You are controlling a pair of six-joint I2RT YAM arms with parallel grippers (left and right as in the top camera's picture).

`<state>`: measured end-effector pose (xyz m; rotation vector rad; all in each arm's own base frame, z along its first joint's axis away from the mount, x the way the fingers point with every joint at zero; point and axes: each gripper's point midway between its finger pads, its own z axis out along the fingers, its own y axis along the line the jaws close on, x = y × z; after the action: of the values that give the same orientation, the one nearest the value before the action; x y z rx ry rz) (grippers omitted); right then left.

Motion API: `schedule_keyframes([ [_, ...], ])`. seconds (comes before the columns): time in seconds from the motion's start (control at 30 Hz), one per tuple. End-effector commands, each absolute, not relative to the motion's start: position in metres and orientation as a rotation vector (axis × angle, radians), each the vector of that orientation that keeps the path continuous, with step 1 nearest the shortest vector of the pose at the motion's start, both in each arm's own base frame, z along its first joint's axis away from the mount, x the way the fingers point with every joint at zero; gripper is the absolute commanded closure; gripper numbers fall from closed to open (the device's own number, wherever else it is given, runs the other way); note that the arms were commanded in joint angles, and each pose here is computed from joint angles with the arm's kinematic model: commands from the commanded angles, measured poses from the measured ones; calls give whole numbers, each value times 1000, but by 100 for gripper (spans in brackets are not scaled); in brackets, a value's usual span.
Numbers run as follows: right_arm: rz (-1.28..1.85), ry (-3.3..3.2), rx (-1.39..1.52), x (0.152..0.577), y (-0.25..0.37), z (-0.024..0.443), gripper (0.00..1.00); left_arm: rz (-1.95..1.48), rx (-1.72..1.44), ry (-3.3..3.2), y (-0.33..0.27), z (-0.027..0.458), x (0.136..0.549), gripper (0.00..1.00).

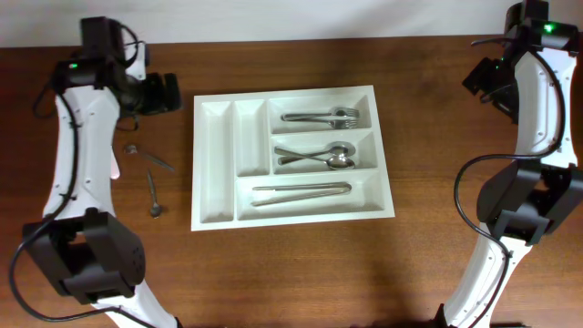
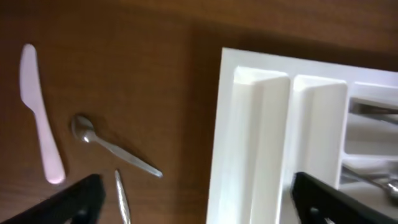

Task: Pack container
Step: 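Open the left gripper and move it back to the left spoons, then lower the left gripper and grasp the metal spoon beside the pink knife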

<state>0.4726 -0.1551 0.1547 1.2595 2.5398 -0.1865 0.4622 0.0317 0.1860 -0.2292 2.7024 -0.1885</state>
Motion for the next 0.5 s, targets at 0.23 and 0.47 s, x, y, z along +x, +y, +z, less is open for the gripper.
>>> schedule_keyframes([
  [0.23,-181,2522,1246,472,-153,166,1,195,-1370,2601,92,125,402,5],
  [0.47,-181,2522,1246,472,-153,166,1,225,-1685,2491,91,80,391,5],
])
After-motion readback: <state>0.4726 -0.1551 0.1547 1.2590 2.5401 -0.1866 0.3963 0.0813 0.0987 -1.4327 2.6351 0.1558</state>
